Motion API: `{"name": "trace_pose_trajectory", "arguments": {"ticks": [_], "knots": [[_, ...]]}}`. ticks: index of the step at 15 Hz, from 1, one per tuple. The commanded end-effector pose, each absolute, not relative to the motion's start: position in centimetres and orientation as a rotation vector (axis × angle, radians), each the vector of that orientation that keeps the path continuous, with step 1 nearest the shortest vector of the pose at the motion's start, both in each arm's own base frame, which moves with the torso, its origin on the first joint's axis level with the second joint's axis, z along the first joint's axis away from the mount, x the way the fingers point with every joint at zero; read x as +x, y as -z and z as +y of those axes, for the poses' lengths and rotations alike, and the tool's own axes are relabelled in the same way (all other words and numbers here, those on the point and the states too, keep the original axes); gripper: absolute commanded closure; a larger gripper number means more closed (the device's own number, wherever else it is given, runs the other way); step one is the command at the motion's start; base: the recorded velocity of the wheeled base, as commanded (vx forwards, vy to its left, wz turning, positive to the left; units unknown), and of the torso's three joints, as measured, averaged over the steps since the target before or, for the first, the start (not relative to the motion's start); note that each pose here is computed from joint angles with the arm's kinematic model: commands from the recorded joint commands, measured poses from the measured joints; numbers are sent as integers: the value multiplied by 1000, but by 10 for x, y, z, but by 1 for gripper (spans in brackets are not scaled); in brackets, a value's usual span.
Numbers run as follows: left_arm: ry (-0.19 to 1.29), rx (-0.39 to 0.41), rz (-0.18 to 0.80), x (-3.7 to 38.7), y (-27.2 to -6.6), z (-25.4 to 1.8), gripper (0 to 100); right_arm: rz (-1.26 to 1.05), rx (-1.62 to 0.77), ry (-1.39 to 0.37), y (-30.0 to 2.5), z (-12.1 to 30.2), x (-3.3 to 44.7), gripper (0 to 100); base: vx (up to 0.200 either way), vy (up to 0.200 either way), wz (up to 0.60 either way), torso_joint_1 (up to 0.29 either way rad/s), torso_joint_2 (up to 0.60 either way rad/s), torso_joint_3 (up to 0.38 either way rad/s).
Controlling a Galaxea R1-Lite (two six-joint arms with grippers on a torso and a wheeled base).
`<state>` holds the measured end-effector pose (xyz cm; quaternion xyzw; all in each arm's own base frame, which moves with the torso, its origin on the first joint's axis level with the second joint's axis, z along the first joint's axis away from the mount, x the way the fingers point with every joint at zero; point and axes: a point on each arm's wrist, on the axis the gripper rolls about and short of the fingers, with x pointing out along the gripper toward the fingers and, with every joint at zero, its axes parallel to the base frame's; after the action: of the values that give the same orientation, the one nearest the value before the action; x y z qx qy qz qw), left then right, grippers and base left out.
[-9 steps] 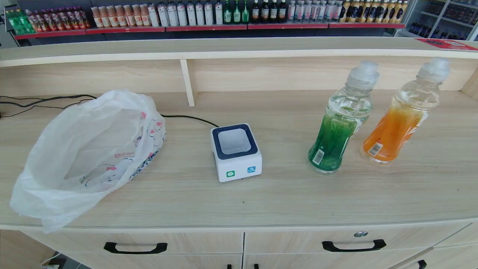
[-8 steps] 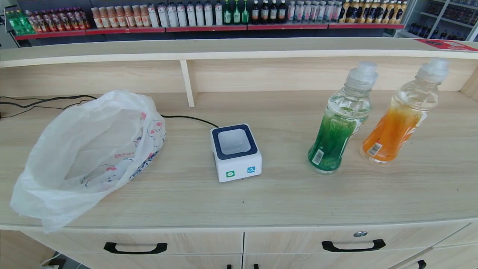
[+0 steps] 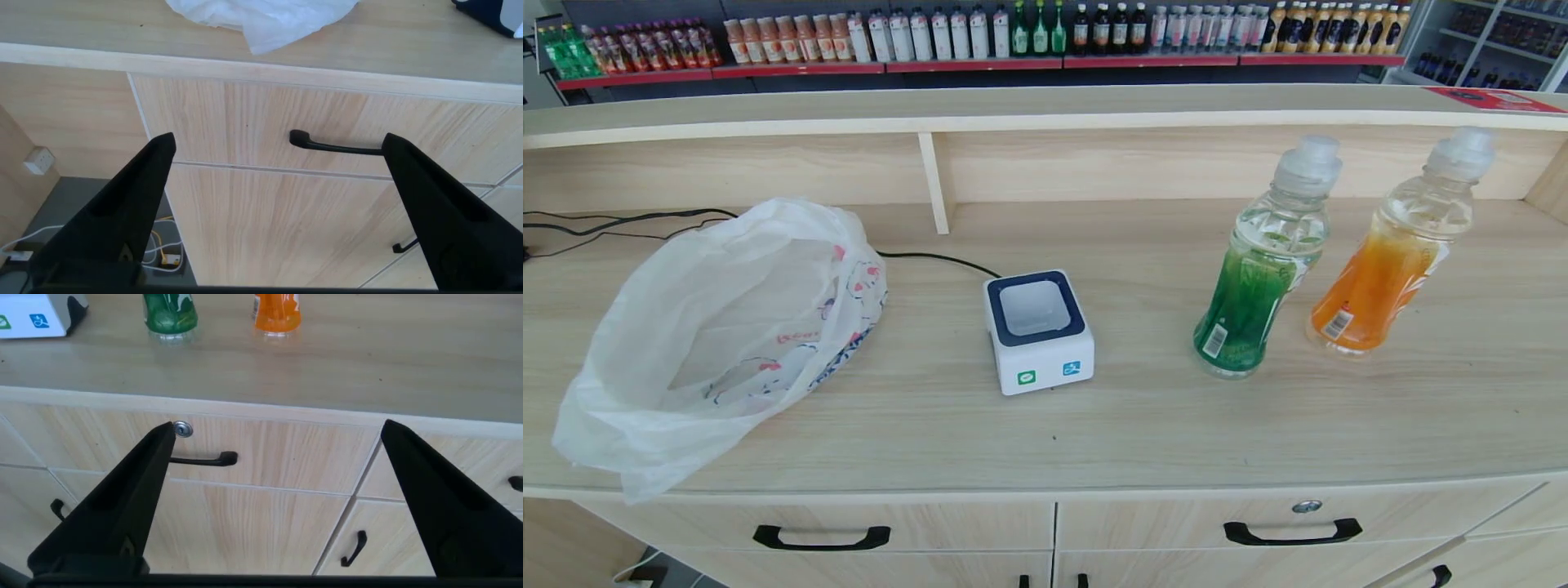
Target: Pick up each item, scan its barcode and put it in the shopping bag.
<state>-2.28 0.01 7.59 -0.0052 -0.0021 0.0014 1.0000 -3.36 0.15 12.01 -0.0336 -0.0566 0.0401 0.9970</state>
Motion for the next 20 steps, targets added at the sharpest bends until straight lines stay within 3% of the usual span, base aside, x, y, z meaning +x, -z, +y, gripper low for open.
{"name": "trace_pose_trajectory", "arguments": {"ticks": [1,5,20], "knots": [[-3,-11,-5,-23,-76,0,0,-87,-66,-86,-144,1,-29,0,0,0,0,0,0,0],[-5,-11,-3,-23,-76,0,0,-102,-51,-85,-167,2,-9,0,0,0,0,0,0,0],[-3,-11,-5,-23,-76,0,0,-404,-56,-91,-214,5,160,0,0,0,0,0,0,0]]}}
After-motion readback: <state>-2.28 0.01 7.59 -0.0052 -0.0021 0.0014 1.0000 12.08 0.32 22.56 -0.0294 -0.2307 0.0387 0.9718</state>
